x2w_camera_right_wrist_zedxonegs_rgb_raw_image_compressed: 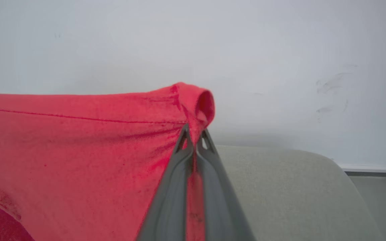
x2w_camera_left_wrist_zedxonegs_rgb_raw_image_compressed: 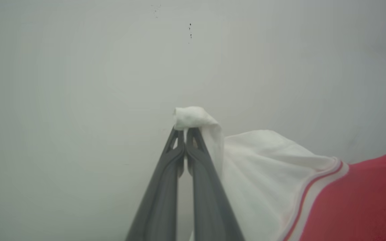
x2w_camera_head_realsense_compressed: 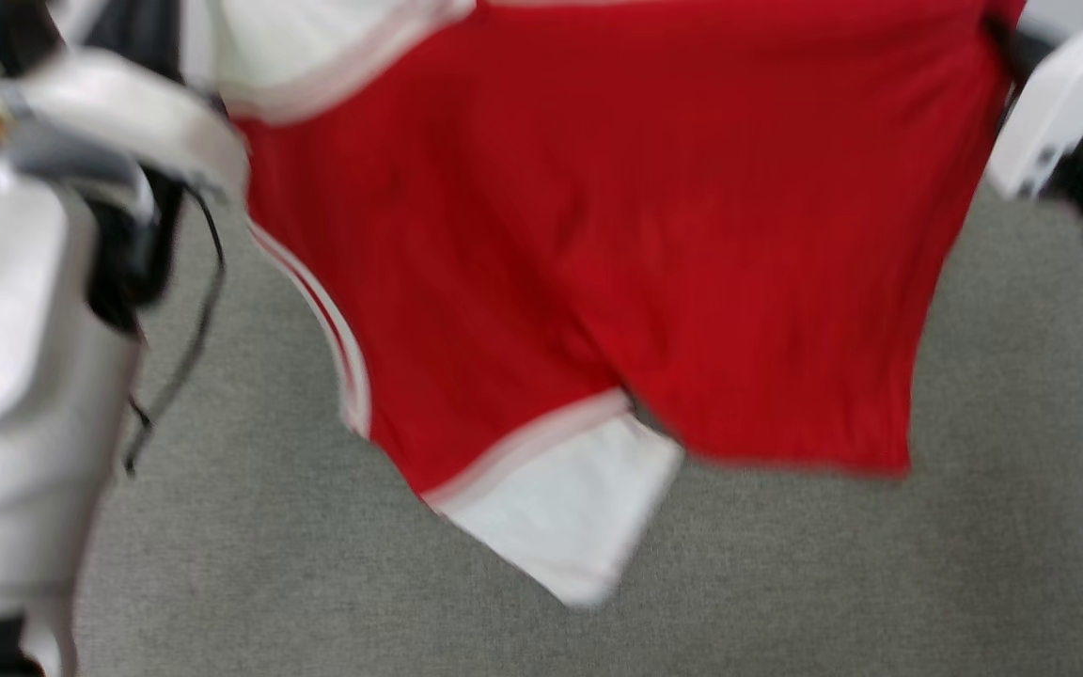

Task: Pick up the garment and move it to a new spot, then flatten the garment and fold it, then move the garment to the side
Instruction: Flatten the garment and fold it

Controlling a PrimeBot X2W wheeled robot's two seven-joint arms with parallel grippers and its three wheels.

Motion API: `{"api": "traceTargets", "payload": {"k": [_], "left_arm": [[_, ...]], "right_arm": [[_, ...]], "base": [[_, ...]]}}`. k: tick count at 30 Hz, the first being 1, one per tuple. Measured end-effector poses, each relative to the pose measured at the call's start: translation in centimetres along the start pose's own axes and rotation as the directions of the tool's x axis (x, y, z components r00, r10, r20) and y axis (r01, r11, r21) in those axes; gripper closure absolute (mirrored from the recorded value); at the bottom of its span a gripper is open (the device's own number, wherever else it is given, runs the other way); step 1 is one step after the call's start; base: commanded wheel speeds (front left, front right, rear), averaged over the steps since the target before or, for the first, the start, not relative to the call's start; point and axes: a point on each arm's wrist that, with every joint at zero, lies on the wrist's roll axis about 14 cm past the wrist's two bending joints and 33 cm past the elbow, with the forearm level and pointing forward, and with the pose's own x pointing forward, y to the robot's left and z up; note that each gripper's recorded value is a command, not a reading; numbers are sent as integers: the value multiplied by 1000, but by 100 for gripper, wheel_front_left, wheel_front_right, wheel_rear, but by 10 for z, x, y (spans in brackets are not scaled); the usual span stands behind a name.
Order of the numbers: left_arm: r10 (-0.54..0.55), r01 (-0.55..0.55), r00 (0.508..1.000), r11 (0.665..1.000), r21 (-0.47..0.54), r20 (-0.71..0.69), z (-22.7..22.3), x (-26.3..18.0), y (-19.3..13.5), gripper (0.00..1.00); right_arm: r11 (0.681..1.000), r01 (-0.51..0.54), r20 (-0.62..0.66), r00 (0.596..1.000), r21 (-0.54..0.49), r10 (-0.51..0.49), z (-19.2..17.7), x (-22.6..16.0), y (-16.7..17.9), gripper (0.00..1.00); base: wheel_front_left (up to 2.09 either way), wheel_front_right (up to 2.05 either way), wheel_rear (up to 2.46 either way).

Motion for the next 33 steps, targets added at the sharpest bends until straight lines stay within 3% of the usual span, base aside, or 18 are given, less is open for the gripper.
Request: {"api": "traceTargets", "payload": {"k": [7, 15, 25, 33], "left_arm": [[3, -19, 987, 995, 96, 161, 50, 76, 24, 100], [7, -38, 974, 990, 133, 227, 49, 137, 47, 100], [22, -22, 1000, 996, 81, 7, -81, 155, 57, 100], [62, -64, 982, 998, -7, -177, -167, 117, 65, 100]], "right_arm": [[999, 11, 231, 973, -31, -3, 86, 44, -3, 100], [997, 25, 344, 939, -75, 3, 120, 96, -7, 100], [996, -19, 176, 984, -83, 34, 35, 167, 2, 100], [997, -59, 10, 998, -48, 60, -43, 184, 14, 100]], "base": [[0, 0, 0], [0, 0, 0], [0, 0, 0], [0, 0, 0]]}}
